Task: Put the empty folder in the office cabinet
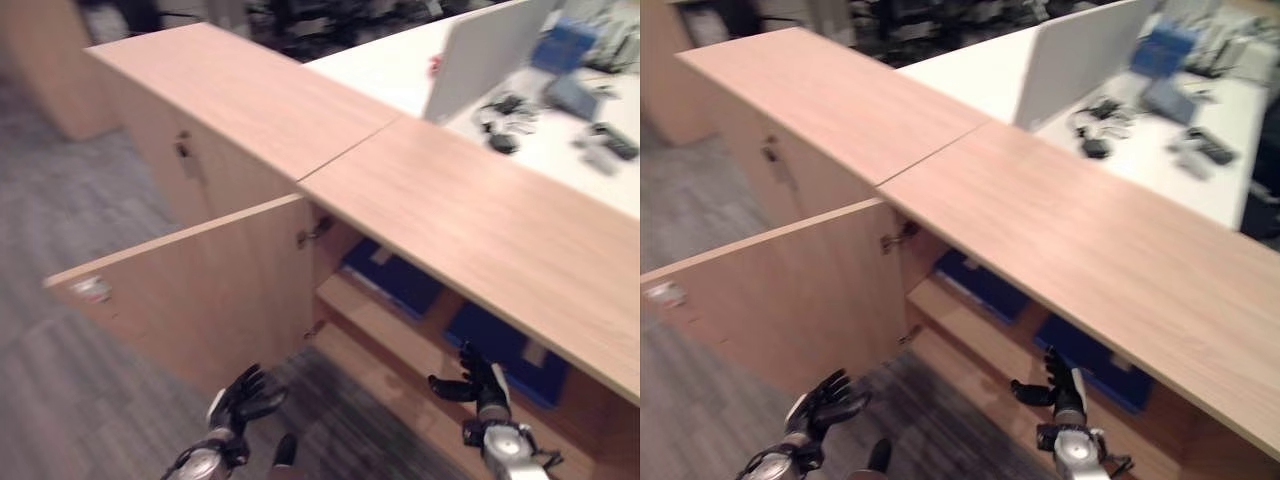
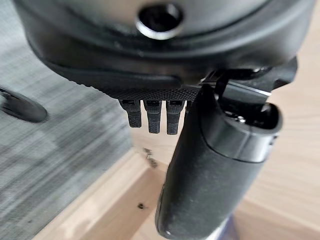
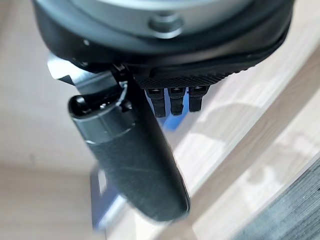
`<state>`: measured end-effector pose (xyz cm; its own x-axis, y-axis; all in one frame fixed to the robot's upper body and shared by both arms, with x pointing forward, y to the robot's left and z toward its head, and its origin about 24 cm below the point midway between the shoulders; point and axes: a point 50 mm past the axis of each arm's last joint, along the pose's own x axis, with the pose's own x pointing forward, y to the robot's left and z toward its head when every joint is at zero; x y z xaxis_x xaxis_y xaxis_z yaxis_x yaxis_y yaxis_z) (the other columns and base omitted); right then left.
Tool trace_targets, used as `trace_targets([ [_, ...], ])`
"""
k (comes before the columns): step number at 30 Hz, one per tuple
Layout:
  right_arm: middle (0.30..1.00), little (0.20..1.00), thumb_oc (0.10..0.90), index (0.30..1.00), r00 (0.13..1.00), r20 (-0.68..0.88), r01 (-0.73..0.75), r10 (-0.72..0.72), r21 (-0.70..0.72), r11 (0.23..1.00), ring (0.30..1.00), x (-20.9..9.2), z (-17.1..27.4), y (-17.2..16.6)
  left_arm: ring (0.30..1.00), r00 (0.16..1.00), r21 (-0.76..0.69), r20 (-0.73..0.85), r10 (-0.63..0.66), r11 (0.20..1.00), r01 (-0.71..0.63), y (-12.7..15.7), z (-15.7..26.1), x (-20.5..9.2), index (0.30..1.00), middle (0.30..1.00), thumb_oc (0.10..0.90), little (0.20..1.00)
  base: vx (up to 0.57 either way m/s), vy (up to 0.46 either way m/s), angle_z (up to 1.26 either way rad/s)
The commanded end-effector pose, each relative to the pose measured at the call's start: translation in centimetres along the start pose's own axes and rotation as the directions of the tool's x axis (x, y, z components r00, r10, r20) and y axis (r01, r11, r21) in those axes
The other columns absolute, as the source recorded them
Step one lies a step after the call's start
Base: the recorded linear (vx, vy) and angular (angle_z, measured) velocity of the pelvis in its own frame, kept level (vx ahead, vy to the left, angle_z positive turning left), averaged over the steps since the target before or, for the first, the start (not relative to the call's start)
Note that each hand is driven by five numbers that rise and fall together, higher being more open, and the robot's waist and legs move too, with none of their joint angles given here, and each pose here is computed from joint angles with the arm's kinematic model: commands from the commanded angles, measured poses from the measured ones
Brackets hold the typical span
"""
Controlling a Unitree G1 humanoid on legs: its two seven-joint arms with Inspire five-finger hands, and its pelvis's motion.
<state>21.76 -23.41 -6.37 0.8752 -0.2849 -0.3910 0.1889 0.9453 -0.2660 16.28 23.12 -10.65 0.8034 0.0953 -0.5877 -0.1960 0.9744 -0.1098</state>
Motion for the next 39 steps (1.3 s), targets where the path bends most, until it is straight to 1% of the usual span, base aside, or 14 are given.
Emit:
trace_targets([
  [1, 0.900, 0.900, 0.800, 0.900, 0.971, 0.236, 0.025, -0.038, 0.057, 0.998, 0.900, 1.7, 5.8, -1.2, 0.900, 0.985, 0.022, 0.173, 0.010, 1.000, -0.014, 2.0, 4.0, 0.2, 0.900, 0.900, 0.800, 0.900, -0.12, 0.278, 0.49],
  [4, 0.900, 0.900, 0.800, 0.900, 0.978, 0.204, 0.021, -0.036, 0.075, 0.997, 0.900, 1.0, 4.6, -1.7, 0.900, 0.985, -0.002, 0.173, 0.013, 1.000, -0.013, 1.8, 3.7, 0.0, 0.900, 0.900, 0.800, 0.900, -0.01, 0.240, 0.78],
  [10, 0.900, 0.900, 0.800, 0.900, 0.995, 0.089, 0.031, -0.043, 0.136, 0.990, 0.900, 0.2, 1.9, -1.0, 0.900, 0.957, 0.079, 0.284, -0.064, 0.996, 0.043, 1.1, 6.8, -0.2, 0.900, 0.900, 0.800, 0.900, 0.05, 0.254, 0.49],
  [14, 0.900, 0.900, 0.800, 0.900, 0.999, 0.025, 0.020, -0.024, 0.144, 0.989, 0.900, 0.0, 0.5, 0.0, 0.900, 0.944, 0.093, 0.323, -0.070, 0.995, 0.041, 1.2, 7.7, -0.5, 0.900, 0.900, 0.800, 0.900, 0.04, 0.138, 0.41],
  [15, 0.900, 0.900, 0.800, 0.900, 0.999, 0.025, 0.020, -0.024, 0.144, 0.989, 0.900, 0.0, 0.5, 0.0, 0.900, 0.944, 0.093, 0.323, -0.070, 0.995, 0.041, 1.2, 7.7, -0.5, 0.900, 0.900, 0.800, 0.900, 0.02, 0.111, 0.51],
  [18, 0.900, 0.900, 0.800, 0.900, 0.999, 0.034, 0.008, -0.013, 0.154, 0.988, 0.900, -0.1, 0.5, 0.2, 0.900, 0.931, 0.087, 0.353, -0.093, 0.994, 0.066, -0.1, 8.6, 0.1, 0.900, 0.900, 0.800, 0.900, 0.10, 0.196, 0.79],
  [20, 0.900, 0.900, 0.800, 0.900, 0.999, 0.028, 0.015, -0.019, 0.150, 0.989, 0.900, -0.2, 0.2, -0.2, 0.900, 0.933, 0.105, 0.343, -0.108, 0.992, 0.077, -0.4, 8.4, 0.3, 0.900, 0.900, 0.800, 0.900, 0.09, 0.036, 1.15],
  [24, 0.900, 0.900, 0.800, 0.900, 1.000, 0.019, 0.010, -0.013, 0.132, 0.991, 0.900, -0.2, -0.1, -0.4, 0.900, 0.934, 0.089, 0.344, -0.098, 0.993, 0.071, -0.5, 8.3, 0.4, 0.900, 0.900, 0.800, 0.900, 0.05, -0.054, 0.77],
  [29, 0.900, 0.900, 0.800, 0.900, 1.000, 0.006, 0.012, -0.013, 0.114, 0.993, 0.900, -0.8, -0.7, -0.9, 0.900, 0.930, 0.077, 0.354, -0.098, 0.994, 0.076, -0.8, 8.1, 0.0, 0.900, 0.900, 0.800, 0.900, 0.06, -0.027, 0.11],
  [33, 0.900, 0.900, 0.800, 0.900, 0.999, -0.030, 0.017, -0.014, 0.103, 0.995, 0.900, -1.3, -1.8, -1.0, 0.900, 0.918, 0.131, 0.379, -0.118, 0.989, 0.073, -1.2, 8.8, -0.2, 0.900, 0.900, 0.800, 0.900, 0.03, -0.024, 0.04],
  [39, 0.900, 0.900, 0.800, 0.900, 0.997, -0.074, 0.009, -0.002, 0.082, 0.997, 0.900, -1.8, -2.9, -1.1, 0.900, 0.914, 0.146, 0.387, -0.124, 0.987, 0.072, -1.4, 9.2, 0.0, 0.900, 0.900, 0.800, 0.900, 0.01, -0.011, 0.03],
])
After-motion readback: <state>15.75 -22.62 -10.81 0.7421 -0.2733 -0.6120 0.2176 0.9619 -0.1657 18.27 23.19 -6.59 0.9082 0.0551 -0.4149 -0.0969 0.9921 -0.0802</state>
